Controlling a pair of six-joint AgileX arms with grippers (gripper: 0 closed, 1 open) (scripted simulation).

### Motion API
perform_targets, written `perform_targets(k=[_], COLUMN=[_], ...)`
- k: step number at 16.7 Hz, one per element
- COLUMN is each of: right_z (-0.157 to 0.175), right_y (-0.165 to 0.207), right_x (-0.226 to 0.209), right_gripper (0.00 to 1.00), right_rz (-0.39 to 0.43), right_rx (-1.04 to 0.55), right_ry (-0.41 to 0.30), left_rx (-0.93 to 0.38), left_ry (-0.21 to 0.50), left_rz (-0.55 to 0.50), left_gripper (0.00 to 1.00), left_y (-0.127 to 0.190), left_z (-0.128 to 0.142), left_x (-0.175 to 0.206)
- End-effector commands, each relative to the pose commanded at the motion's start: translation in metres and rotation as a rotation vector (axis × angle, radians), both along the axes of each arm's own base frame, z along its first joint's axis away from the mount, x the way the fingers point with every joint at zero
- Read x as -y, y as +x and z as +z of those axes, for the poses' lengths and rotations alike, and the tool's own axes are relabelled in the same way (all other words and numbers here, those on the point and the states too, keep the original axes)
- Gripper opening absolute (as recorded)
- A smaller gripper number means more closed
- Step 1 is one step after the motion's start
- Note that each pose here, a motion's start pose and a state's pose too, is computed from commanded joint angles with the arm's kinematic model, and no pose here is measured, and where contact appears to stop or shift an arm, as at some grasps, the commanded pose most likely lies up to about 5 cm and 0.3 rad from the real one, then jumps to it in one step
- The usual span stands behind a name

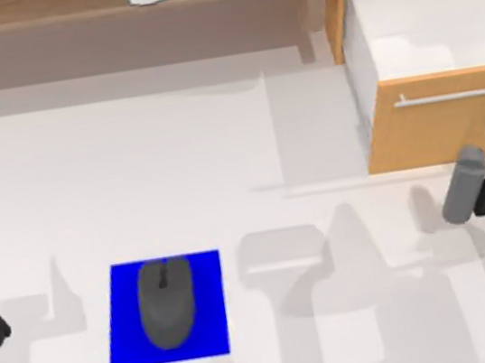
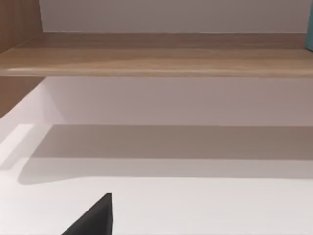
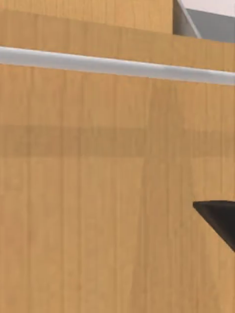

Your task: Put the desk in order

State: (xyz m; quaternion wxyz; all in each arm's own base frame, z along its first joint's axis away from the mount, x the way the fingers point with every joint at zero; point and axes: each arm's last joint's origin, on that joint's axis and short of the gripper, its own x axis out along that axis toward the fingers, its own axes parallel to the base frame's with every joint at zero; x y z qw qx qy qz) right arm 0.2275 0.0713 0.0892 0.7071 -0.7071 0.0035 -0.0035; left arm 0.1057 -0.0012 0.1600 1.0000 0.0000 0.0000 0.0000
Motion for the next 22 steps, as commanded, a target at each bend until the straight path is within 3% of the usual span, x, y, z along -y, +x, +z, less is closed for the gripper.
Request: perform_targets(k=[16, 22], right_z=[0.0, 0.0], right_y=[0.025, 0.025], right_x=[0.0, 0.0], right_gripper=[1.0, 0.55], right_rz=[0.0, 0.0], right_rx=[0.0, 0.0], right_ry=[0.0, 0.0], left_rx=[0.0, 0.0], left_ry=[0.0, 0.0], left_rz=[0.0, 0.0], left_gripper=[1.0, 1.0], left_y=[0.0, 0.0], left_z=[0.0, 0.0], left_x=[0.0, 0.0])
